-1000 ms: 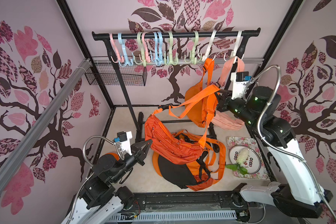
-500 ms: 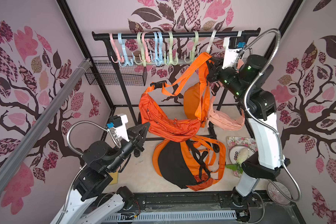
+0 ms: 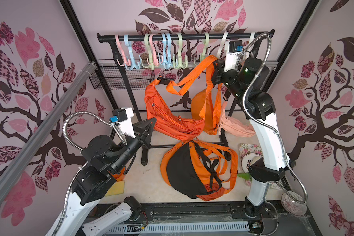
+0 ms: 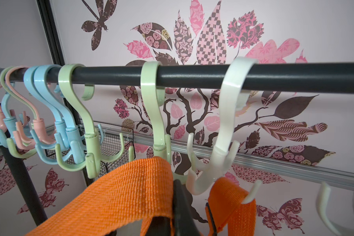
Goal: Hang the bag on a hook
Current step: Hang the bag on the hook.
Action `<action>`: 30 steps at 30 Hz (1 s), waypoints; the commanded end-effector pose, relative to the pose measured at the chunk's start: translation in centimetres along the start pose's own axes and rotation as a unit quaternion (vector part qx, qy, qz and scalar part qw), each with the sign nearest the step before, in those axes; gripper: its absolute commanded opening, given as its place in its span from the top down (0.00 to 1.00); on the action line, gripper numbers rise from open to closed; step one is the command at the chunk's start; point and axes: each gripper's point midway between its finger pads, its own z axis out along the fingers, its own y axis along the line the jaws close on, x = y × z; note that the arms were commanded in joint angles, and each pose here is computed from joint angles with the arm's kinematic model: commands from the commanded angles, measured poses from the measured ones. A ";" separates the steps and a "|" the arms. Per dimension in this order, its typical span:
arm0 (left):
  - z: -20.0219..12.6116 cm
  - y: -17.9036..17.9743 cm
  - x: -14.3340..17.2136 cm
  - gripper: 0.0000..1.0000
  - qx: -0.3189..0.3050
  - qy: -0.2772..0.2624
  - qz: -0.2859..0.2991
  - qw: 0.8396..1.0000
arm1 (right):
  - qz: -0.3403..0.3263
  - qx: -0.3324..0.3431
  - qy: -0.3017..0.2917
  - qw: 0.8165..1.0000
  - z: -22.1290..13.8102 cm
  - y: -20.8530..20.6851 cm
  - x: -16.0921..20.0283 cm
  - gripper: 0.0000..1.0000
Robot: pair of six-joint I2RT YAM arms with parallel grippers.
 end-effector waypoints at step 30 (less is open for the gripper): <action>8.5 3.0 4.7 1.00 -0.023 0.123 -0.068 0.990 | -0.084 0.018 0.127 0.988 3.2 0.0 9.2 1.00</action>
